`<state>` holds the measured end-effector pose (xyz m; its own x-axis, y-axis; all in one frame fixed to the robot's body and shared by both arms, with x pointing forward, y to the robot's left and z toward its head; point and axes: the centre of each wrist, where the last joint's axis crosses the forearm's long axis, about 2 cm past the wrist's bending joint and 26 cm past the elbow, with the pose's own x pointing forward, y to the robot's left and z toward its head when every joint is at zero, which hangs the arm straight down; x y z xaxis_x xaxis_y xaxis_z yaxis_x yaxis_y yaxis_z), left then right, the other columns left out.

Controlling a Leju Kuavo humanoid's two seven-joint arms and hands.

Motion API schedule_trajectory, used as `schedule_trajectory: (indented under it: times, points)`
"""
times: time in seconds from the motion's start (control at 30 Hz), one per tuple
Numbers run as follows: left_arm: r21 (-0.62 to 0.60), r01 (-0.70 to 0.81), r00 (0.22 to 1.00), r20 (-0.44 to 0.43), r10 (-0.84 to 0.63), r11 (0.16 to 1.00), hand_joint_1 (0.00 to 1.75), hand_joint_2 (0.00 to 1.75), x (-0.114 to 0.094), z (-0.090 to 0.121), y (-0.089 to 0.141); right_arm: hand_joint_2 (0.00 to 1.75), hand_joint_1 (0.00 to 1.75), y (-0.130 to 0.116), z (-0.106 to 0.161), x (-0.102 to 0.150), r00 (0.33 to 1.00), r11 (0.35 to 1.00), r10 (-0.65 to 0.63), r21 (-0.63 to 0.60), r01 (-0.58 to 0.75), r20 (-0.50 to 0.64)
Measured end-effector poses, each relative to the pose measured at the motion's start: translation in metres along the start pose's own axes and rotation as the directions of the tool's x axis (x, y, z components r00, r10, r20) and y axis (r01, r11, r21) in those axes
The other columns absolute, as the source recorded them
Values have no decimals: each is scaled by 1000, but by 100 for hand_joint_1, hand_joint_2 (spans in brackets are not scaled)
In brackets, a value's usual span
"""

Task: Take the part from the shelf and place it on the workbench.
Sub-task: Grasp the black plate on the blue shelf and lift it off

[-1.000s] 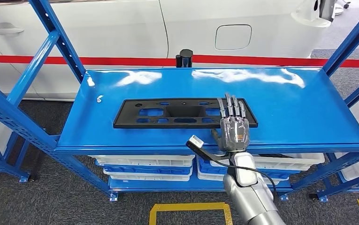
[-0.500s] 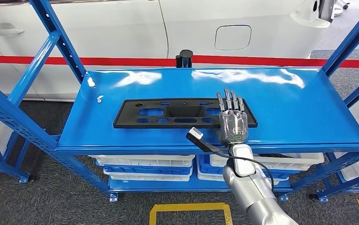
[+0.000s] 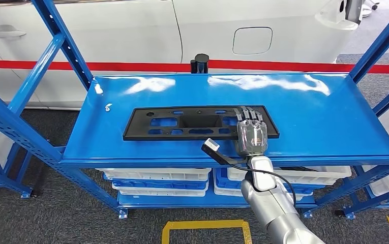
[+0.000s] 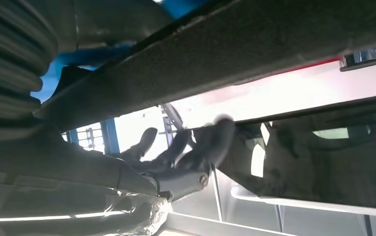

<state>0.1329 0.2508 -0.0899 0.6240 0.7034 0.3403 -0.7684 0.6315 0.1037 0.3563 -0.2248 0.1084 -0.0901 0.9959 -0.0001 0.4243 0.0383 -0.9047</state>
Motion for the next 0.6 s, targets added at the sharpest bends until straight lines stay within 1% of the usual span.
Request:
schedule_trajectory:
  times: [0.47,0.6]
  points:
    - [-1,2,1000,1,-2,1000,0,0,0,0,0,175,133,0,-2,0,1000,1000,2,-2,-2,3]
    - [-1,3,1000,2,-3,1000,0,0,0,0,0,175,144,-1,-2,0,1000,1000,3,-3,-3,5]
